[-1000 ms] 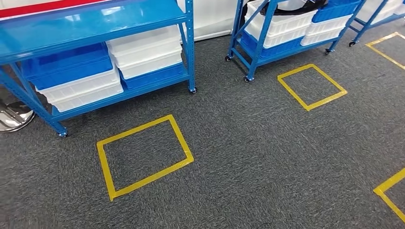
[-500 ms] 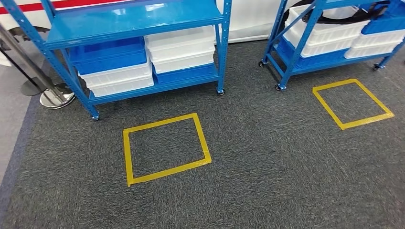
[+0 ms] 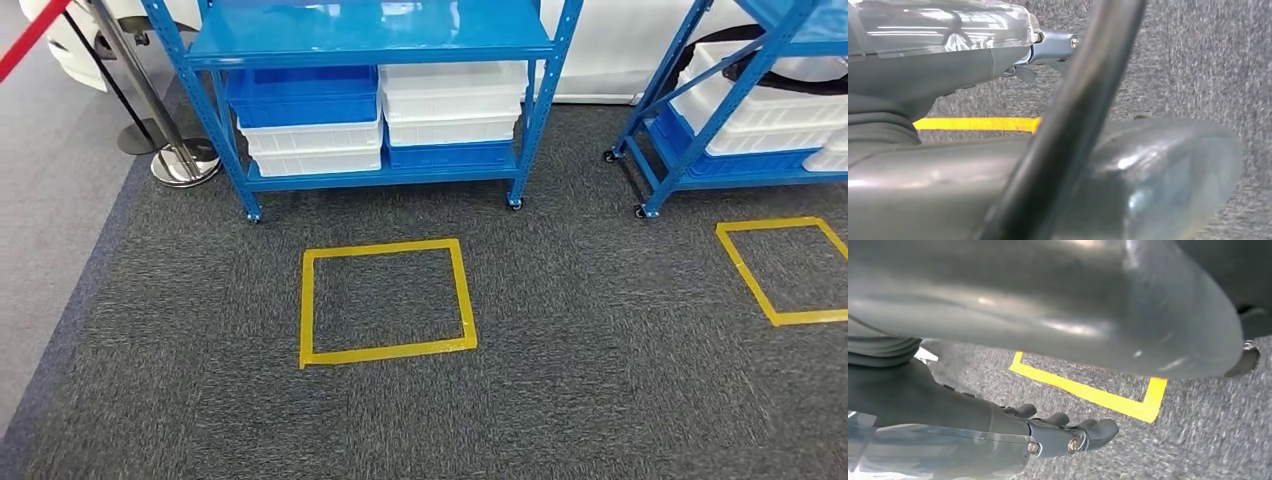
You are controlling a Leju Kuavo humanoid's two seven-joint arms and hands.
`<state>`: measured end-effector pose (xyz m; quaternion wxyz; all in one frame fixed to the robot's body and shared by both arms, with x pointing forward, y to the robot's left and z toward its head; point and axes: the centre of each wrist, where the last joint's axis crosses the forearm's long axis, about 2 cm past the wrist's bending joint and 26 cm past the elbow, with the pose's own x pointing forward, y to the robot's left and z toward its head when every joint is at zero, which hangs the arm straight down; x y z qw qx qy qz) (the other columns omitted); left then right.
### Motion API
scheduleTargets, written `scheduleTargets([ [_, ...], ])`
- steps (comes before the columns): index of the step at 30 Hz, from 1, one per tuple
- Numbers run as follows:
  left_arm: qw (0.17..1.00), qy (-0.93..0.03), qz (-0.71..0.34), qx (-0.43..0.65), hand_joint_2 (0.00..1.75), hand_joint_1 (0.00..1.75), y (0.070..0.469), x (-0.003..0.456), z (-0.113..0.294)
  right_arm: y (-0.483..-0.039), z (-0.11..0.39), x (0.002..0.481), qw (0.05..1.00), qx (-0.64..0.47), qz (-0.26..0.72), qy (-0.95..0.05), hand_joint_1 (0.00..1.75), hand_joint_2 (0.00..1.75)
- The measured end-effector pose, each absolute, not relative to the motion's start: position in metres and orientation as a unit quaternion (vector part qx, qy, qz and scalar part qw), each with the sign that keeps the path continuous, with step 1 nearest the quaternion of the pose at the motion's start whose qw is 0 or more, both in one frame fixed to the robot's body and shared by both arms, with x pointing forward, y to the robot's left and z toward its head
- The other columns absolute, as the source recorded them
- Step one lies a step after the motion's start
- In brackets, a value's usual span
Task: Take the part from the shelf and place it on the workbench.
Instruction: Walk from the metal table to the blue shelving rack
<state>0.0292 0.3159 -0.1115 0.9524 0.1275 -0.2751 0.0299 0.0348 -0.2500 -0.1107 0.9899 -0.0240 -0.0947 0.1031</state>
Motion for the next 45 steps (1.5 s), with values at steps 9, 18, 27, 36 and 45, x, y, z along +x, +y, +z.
scheduleTargets([
  [9, 0.953, -0.275, 0.031, 0.119, 0.0, 0.0, 0.3139, 0.0278, -0.1117, -0.2514, -0.111, 0.0326, 0.991, -0.035, 0.092, -0.094, 0.0, 0.0],
  [18, 0.953, -0.283, 0.042, 0.105, 0.0, 0.0, 0.3122, 0.0302, -0.1117, -0.2515, -0.1111, 0.0315, 0.991, -0.035, 0.091, -0.094, 0.0, 0.0],
  [27, 0.953, -0.282, 0.042, 0.103, 0.0, 0.0, 0.3118, 0.0272, -0.112, -0.25, -0.111, 0.0317, 0.991, -0.03, 0.089, -0.092, 0.0, 0.0],
  [36, 0.953, -0.282, 0.045, 0.102, 0.0, 0.0, 0.3106, 0.0268, -0.112, -0.2504, -0.1111, 0.0306, 0.992, -0.031, 0.089, -0.09, 0.0, 0.0],
  [45, 0.953, -0.284, 0.047, 0.099, 0.0, 0.0, 0.3074, 0.0293, -0.1119, -0.252, -0.1115, 0.0272, 0.992, -0.031, 0.086, -0.086, 0.0, 0.0],
])
